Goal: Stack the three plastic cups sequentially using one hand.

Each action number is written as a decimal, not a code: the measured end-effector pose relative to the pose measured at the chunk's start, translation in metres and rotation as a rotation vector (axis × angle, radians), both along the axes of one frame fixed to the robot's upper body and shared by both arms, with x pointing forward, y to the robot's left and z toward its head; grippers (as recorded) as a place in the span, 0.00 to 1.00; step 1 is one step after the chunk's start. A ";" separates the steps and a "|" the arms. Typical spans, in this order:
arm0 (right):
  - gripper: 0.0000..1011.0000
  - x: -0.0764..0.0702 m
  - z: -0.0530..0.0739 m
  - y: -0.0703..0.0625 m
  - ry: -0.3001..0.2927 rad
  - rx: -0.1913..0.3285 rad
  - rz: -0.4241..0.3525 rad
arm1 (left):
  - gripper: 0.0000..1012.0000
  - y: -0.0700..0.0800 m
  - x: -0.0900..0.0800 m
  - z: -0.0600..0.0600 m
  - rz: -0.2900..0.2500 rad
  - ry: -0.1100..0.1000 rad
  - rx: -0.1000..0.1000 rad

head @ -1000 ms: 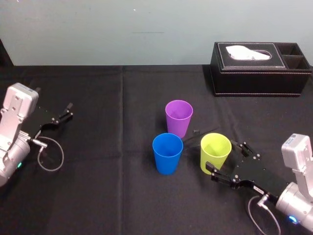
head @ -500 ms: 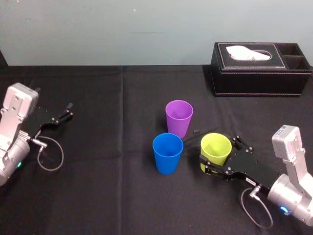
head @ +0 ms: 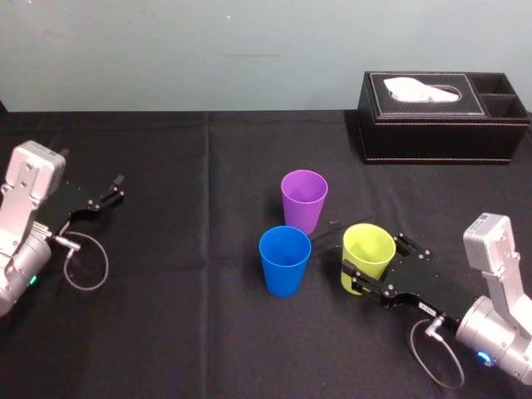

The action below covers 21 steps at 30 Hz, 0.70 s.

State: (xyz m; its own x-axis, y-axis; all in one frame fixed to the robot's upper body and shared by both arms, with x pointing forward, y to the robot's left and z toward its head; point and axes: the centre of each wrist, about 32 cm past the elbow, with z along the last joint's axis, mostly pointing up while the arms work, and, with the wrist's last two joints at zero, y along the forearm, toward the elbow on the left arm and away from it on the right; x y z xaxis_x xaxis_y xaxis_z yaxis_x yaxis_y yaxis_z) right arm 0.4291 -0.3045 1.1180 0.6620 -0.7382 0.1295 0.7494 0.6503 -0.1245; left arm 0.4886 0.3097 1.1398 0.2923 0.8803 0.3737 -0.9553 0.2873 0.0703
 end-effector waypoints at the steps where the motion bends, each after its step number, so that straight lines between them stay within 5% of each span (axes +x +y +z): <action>1: 0.80 0.000 0.000 0.000 0.000 0.000 0.000 | 1.00 0.000 0.000 0.000 0.000 0.000 0.000; 21: 0.73 0.000 0.000 0.000 -0.003 0.000 -0.002 | 1.00 0.000 0.000 0.000 0.000 0.000 0.000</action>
